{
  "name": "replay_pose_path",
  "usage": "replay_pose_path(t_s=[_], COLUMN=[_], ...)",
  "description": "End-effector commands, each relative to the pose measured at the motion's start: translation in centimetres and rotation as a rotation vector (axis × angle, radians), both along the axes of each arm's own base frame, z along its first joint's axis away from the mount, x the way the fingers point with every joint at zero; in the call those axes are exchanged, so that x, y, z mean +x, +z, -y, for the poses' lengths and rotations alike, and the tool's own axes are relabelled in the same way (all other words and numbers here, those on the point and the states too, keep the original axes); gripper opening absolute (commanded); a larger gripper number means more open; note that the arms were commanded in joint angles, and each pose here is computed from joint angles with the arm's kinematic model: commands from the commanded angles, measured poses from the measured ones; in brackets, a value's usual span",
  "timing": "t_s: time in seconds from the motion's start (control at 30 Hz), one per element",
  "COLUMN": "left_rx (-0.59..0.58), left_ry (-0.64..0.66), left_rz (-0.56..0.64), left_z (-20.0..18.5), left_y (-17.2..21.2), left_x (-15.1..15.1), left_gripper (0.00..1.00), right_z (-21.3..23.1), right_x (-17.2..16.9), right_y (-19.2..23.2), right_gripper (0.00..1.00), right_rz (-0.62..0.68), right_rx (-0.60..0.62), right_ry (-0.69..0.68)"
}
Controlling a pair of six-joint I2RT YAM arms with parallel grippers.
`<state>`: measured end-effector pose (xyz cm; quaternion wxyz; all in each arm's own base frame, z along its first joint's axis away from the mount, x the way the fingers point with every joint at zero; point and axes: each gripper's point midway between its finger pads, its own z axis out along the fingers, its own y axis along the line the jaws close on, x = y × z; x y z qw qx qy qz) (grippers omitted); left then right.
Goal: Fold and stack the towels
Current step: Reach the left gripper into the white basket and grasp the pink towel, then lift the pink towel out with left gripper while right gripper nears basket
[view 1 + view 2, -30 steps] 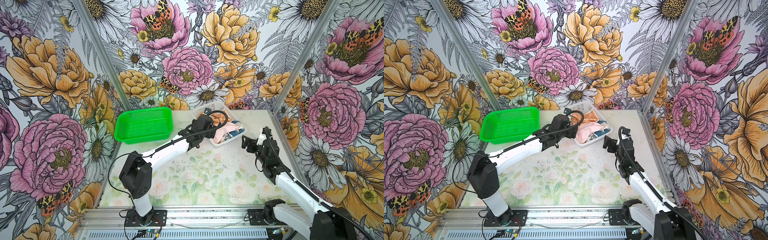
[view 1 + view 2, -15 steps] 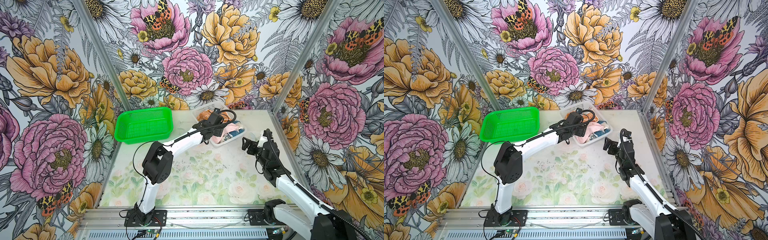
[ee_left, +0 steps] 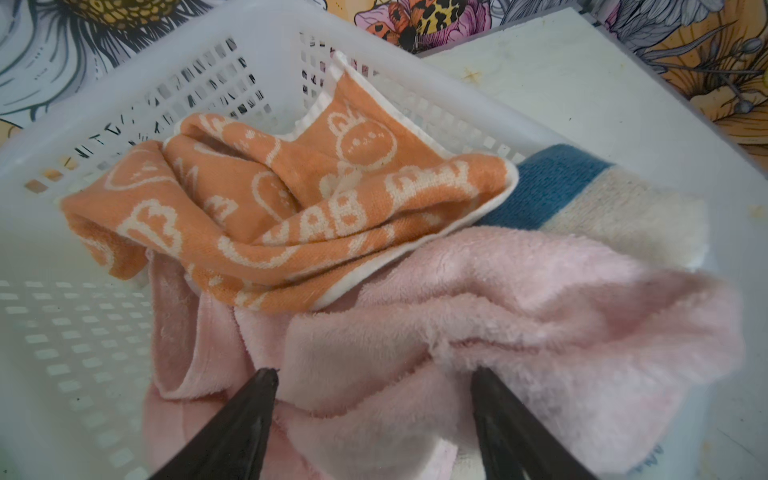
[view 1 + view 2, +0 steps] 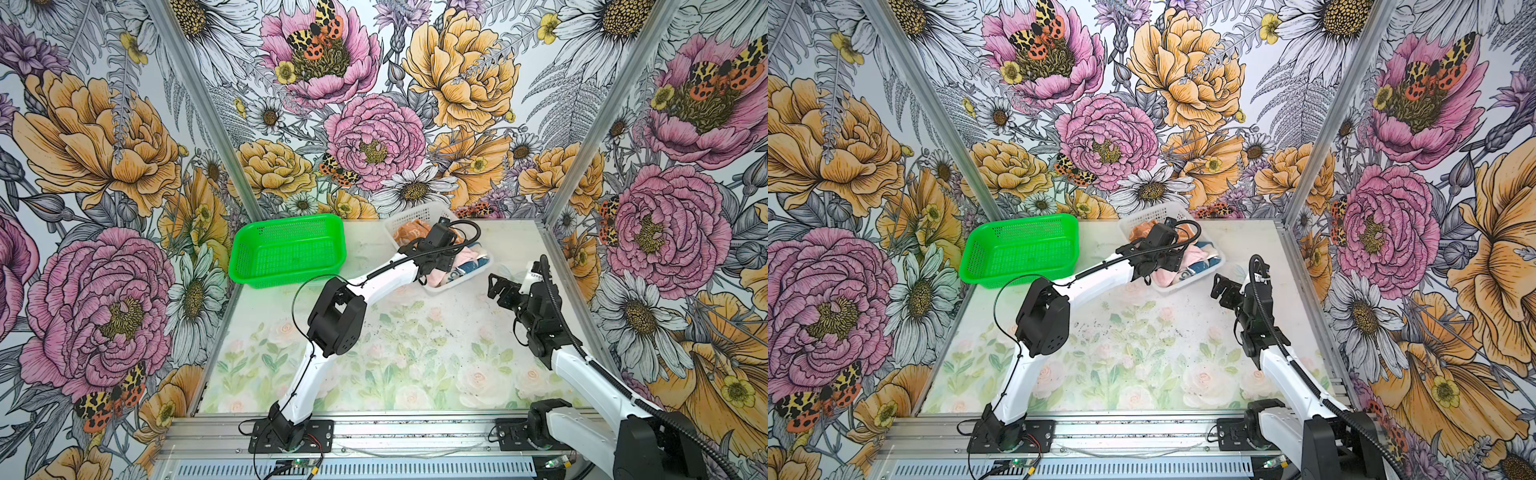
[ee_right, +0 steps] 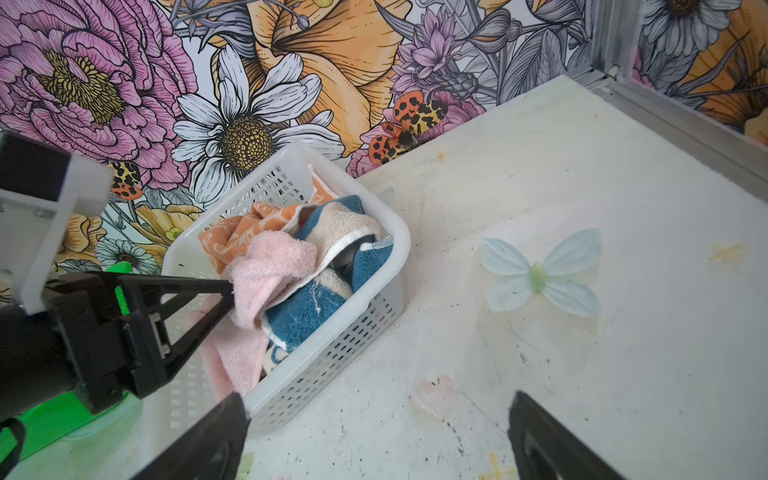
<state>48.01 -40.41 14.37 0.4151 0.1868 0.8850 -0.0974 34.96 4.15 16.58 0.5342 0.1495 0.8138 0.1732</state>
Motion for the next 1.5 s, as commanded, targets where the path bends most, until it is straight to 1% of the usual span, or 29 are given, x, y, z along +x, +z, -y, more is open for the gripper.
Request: replay_pose_path(t_s=[0.0, 0.03, 0.1, 0.13, 0.17, 0.3, 0.33, 0.4, 0.47, 0.7, 0.97, 1.03, 1.17, 1.23, 1.37, 1.47], left_rx=[-0.025, -0.029, -0.042, -0.047, -0.05, -0.059, -0.064, -0.076, -0.076, -0.067, -0.084, -0.096, -0.11, -0.116, -0.125, -0.163], left_ry=[0.004, 0.007, 0.012, 0.011, 0.012, 0.013, 0.013, 0.007, 0.002, 0.02, 0.07, 0.09, 0.132, 0.169, 0.227, 0.27], left_rz=[-0.006, -0.009, -0.018, -0.023, -0.022, -0.012, -0.007, 0.007, 0.033, 0.2, 0.38, 0.438, 0.537, 0.589, 0.655, 0.696], left_z=[0.3, 0.4, 0.4, 0.4, 0.4, 0.2, 0.2, 0.2, 0.0, -1.8, -6.3, -8.3, -12.3, -15.0, -19.8, -23.4], left_y=[0.2, 0.0, -0.2, -0.2, -0.1, 0.8, 1.4, 2.6, 4.2, 12.9, 22.2, 25.5, 30.4, 32.6, 35.2, 36.4], left_x=[0.7, 0.8, 1.0, 0.9, 0.9, 0.9, 0.8, 0.4, 0.0, -2.1, -4.6, -6.0, -8.7, -10.4, -13.3, -15.4], left_gripper=[0.71, 0.69, 0.59, 0.5, 0.43, 0.11, 0.06, 0.01, 0.0, 0.0, 0.0, 0.0, 0.0, 0.0, 0.0, 0.0], right_z=[-0.5, -0.5, -0.5, -0.5, -0.6, -0.8, -0.8, -0.8, -0.9, -1.3, -2.1, -2.5, -3.2, -3.5, -4.3, -4.6], right_x=[0.3, 0.4, 0.5, 0.6, 0.6, 0.7, 0.7, 0.8, 0.9, 1.1, 1.0, 0.9, 0.9, 0.8, 0.7, 0.7], right_y=[0.3, 0.3, 0.2, 0.2, 0.1, 0.1, 0.0, -0.1, -0.3, -0.5, 0.4, 0.8, 1.2, 1.4, 1.8, 1.9], right_gripper=[0.99, 0.99, 0.99, 0.99, 0.99, 0.99, 0.99, 0.99, 0.99, 0.98, 0.98, 0.98, 0.98, 0.98, 0.97, 0.97], right_rz=[0.022, 0.021, 0.016, 0.014, 0.012, 0.012, 0.01, 0.006, 0.001, -0.008, 0.033, 0.052, 0.076, 0.085, 0.106, 0.116], right_rx=[0.029, 0.029, 0.029, 0.028, 0.03, 0.037, 0.036, 0.036, 0.038, 0.034, 0.008, 0.0, -0.012, -0.019, -0.038, -0.045], right_ry=[0.022, 0.024, 0.025, 0.025, 0.029, 0.038, 0.038, 0.037, 0.043, 0.061, 0.096, 0.114, 0.14, 0.156, 0.182, 0.194])
